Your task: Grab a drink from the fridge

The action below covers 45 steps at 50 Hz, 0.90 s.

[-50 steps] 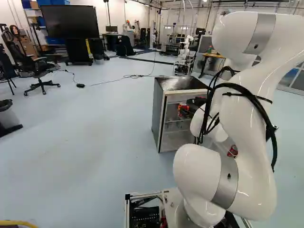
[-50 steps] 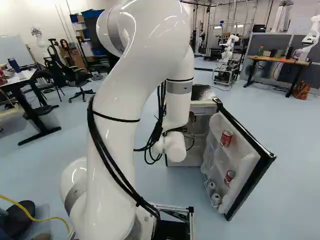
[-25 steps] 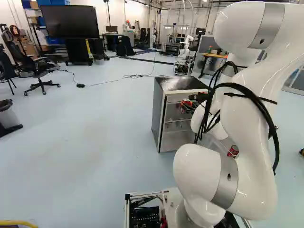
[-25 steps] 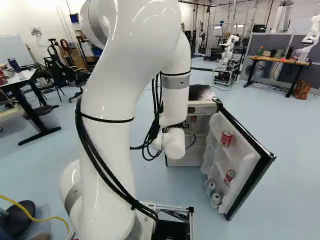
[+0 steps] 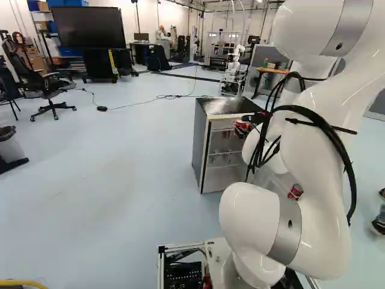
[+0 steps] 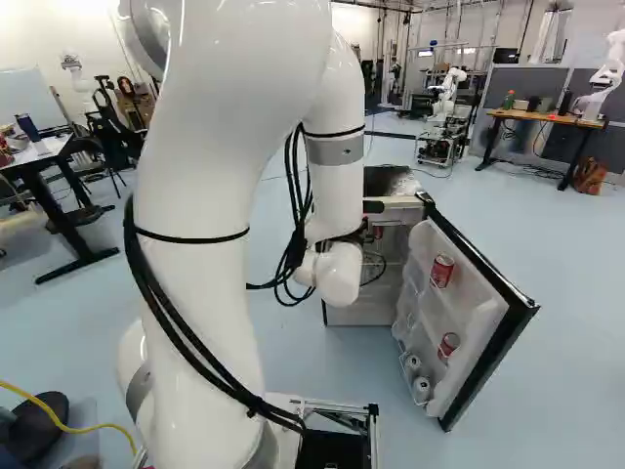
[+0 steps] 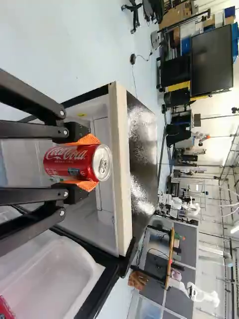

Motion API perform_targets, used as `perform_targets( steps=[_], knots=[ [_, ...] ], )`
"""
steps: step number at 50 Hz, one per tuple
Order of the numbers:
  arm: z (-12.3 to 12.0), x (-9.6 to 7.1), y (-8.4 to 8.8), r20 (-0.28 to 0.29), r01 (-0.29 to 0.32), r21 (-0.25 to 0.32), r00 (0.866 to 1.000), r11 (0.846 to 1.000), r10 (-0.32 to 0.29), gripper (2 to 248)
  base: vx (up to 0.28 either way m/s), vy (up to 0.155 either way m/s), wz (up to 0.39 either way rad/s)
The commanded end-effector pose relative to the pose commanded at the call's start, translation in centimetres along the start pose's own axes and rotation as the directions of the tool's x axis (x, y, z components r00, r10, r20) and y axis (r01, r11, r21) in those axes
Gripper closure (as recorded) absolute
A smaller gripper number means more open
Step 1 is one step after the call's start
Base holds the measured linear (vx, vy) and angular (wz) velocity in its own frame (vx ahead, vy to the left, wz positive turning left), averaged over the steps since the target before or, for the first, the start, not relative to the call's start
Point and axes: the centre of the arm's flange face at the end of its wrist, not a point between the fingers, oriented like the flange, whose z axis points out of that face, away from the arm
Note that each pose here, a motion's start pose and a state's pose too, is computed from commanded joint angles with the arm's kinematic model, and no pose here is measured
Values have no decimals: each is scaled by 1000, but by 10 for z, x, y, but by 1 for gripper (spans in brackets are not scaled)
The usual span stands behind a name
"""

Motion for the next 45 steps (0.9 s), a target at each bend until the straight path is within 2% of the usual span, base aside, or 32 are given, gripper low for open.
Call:
perform_targets(
  steps=[22,45],
  knots=[
    [3,23,-1,-52,30,5,998,1000,-29,160,0,0,0],
    [29,49,3,-117,68,21,991,997,-65,160,0,0,0]
  ],
)
